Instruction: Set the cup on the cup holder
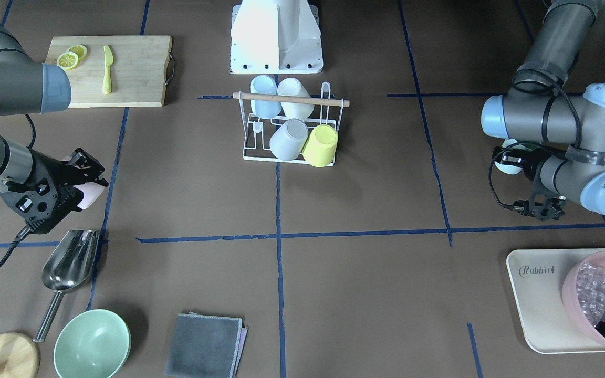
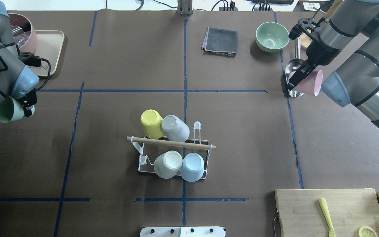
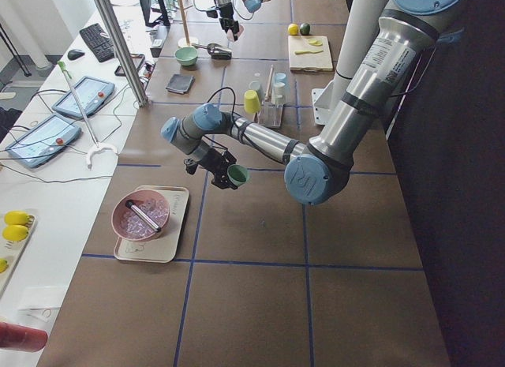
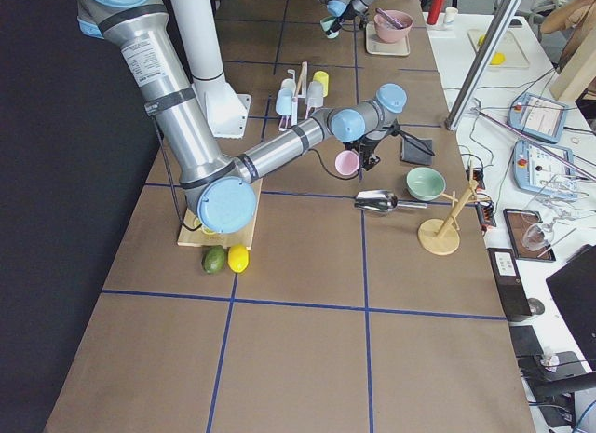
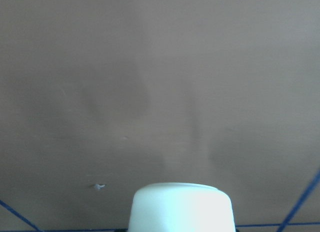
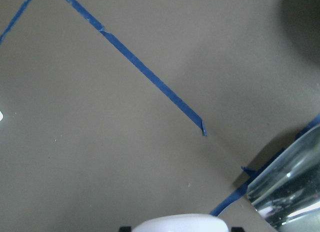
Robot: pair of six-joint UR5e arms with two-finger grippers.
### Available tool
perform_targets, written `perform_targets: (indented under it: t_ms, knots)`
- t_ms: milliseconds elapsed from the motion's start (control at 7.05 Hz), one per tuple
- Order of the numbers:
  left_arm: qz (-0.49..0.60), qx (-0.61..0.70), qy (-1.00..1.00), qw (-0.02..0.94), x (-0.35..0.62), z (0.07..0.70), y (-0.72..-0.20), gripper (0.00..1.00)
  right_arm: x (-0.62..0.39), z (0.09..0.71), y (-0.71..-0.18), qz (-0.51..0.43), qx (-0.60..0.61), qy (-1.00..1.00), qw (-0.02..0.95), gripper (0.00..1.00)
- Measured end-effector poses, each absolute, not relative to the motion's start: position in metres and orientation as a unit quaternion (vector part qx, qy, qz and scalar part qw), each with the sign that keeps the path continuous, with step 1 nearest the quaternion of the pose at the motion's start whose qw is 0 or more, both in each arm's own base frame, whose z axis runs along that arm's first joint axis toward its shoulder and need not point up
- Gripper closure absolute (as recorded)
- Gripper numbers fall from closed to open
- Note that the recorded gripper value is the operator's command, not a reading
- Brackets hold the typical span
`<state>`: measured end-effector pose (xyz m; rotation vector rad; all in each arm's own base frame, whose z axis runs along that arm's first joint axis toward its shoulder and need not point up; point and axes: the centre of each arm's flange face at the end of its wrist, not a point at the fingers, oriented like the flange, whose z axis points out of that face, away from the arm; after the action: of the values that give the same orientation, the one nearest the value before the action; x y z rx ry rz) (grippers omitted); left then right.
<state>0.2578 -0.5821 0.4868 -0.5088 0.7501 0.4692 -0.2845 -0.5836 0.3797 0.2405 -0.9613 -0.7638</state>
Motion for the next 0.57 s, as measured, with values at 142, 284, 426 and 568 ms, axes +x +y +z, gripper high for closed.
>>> perform_targets:
  t_ms: [142, 284, 426, 568]
  knots:
    - [0.247, -0.184, 0.374, 0.875, 0.251, 0.453, -0.586, 0.93, -0.287, 0.375, -0.584, -0.369, 0.138, -0.453, 0.8, 1.0]
    - [0.27, -0.123, 0.387, 0.873, 0.248, 0.423, -0.59, 0.93, -0.289, 0.366, -0.584, -0.383, 0.168, -0.455, 0.786, 1.0]
    - [0.294, -0.066, 0.397, 0.867, 0.247, 0.399, -0.592, 0.93, -0.29, 0.361, -0.586, -0.401, 0.203, -0.456, 0.768, 1.0]
    - [0.315, -0.02, 0.405, 0.858, 0.251, 0.383, -0.594, 0.94, -0.292, 0.355, -0.589, -0.414, 0.23, -0.456, 0.753, 1.0]
